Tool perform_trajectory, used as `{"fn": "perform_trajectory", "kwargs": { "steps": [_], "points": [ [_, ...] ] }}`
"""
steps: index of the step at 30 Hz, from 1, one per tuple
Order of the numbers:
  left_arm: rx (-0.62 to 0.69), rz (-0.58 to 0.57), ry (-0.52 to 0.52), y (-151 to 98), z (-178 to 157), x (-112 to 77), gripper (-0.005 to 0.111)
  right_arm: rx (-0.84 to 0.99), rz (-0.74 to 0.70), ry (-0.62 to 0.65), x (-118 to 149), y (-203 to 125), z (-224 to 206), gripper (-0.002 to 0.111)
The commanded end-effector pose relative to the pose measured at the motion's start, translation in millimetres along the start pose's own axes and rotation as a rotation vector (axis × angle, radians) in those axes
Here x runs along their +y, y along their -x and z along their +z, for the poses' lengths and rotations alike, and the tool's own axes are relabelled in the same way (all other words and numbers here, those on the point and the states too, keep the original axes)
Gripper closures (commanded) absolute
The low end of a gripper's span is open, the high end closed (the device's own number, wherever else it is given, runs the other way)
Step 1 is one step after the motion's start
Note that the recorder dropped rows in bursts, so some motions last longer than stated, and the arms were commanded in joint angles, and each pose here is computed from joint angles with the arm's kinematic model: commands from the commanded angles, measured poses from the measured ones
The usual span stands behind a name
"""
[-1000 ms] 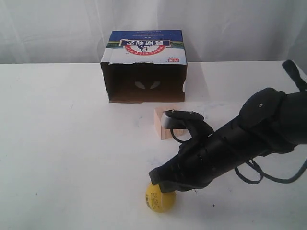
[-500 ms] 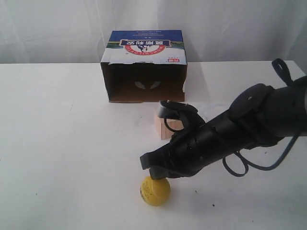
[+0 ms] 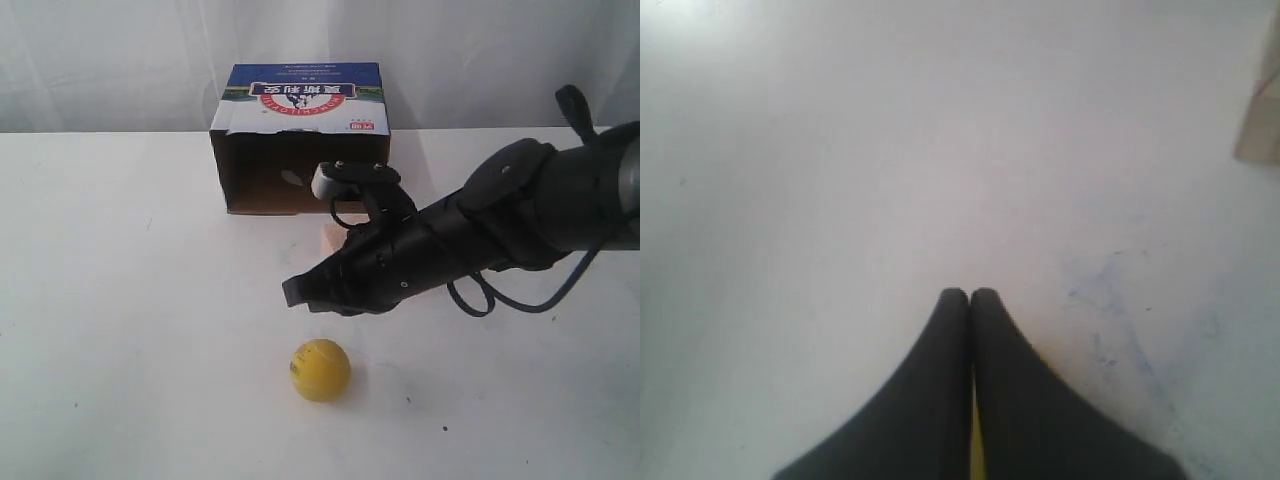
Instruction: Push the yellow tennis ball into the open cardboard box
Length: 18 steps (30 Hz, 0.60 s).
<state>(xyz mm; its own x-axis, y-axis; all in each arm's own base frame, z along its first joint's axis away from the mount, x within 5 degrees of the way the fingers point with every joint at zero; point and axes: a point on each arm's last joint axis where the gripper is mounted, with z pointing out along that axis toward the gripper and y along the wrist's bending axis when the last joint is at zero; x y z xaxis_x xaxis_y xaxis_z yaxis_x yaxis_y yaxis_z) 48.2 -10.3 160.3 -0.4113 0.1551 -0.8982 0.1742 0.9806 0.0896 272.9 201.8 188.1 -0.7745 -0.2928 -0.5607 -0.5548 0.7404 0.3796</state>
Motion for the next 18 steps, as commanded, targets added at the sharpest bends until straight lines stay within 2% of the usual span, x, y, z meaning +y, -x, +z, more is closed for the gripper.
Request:
{"fn": "perform_trajectory", "kwargs": {
  "steps": [1, 9, 13, 18],
  "points": [
    [0.022, -0.004, -0.018, -2.9, 0.1, -1.6, 0.107, 0.071, 0.015, 0.020, -3.8, -9.0, 14.0, 0.108],
    [0.022, -0.004, -0.018, -2.9, 0.1, -1.6, 0.107, 0.141, 0.049, 0.030, -10.4, -20.2, 30.8, 0.108],
    [0.022, -0.004, -0.018, -2.9, 0.1, -1.6, 0.107, 0.163, 0.039, 0.059, 5.9, -25.1, 45.8, 0.108],
    [0.022, -0.004, -0.018, -2.9, 0.1, -1.6, 0.107, 0.098, -0.022, 0.030, 22.3, -15.4, 51.4, 0.108]
  ]
}}
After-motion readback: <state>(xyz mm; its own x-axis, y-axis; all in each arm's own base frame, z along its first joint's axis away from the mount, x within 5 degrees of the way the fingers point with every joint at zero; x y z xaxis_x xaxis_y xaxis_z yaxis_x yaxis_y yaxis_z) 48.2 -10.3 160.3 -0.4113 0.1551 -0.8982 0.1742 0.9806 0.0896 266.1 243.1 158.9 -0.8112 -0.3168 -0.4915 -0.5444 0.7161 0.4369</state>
